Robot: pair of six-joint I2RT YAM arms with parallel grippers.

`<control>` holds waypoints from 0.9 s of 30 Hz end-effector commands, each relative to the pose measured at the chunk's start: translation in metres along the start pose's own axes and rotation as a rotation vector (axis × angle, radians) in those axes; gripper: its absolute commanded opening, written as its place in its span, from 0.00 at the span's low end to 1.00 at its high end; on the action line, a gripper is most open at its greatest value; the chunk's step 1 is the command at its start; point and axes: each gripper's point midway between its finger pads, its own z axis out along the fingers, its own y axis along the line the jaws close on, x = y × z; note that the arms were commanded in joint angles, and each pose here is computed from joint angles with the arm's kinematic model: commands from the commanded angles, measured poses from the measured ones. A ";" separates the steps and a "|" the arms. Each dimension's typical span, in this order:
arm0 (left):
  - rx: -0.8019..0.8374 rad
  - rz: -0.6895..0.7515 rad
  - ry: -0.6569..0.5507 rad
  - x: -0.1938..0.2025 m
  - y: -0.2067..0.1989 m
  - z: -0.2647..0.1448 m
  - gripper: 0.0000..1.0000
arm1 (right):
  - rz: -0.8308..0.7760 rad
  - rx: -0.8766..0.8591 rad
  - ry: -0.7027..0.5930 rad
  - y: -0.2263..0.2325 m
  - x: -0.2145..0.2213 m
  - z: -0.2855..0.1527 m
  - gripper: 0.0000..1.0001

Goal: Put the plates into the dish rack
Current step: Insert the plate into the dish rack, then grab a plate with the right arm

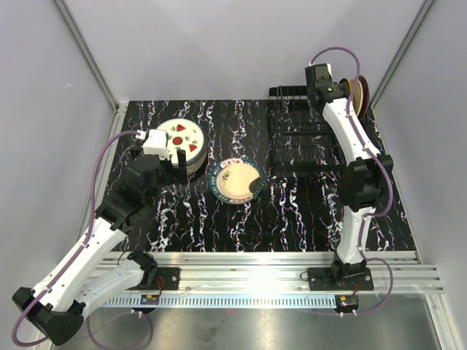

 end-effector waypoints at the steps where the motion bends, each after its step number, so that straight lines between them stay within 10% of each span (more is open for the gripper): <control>1: 0.001 -0.024 -0.070 -0.021 0.000 -0.004 0.99 | 0.086 -0.100 -0.092 0.000 -0.028 -0.039 0.54; 27: -0.038 -0.014 -0.070 -0.021 0.006 -0.002 0.99 | 0.192 -0.408 -0.407 -0.030 -0.083 -0.193 0.49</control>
